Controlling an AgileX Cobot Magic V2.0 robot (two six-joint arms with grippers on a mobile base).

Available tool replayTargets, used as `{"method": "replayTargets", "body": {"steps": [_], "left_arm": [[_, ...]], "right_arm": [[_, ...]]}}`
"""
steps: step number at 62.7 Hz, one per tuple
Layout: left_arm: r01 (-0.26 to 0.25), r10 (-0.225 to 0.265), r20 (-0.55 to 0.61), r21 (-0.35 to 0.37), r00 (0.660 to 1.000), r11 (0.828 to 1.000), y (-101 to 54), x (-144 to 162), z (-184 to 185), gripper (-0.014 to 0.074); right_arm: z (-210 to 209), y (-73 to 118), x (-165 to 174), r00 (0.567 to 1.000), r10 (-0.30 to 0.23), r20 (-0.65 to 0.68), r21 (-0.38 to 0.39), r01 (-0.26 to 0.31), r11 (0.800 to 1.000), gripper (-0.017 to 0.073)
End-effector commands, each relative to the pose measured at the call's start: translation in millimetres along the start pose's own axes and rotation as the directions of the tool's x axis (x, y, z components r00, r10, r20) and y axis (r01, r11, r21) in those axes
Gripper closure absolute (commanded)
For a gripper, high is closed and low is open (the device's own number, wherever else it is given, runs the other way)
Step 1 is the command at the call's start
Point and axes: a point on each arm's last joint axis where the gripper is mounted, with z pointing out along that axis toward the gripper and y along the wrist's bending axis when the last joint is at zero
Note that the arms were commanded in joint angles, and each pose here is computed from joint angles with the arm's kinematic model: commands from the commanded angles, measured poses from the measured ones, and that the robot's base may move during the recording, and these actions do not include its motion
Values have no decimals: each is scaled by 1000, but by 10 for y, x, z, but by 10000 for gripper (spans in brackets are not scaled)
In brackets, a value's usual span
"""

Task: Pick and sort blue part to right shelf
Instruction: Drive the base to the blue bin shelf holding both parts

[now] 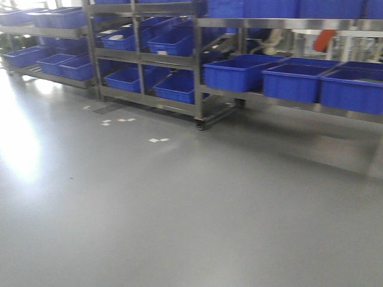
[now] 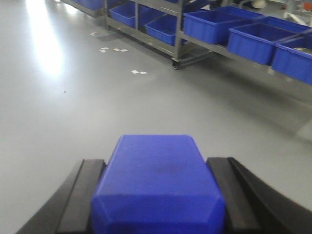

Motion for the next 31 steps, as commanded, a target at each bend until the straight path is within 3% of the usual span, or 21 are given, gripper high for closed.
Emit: {"method": "replayTargets", "body": {"steps": [1, 31], "left_arm": [[1, -1, 103, 7, 995, 1000, 1, -151, -32, 300], [1, -1, 103, 7, 995, 1000, 1, -151, -32, 300]], "right_arm": [[-60, -5, -140, 992, -17, 121, 4, 17, 1000, 263], [-60, -5, -140, 992, -17, 121, 4, 17, 1000, 263]]}}
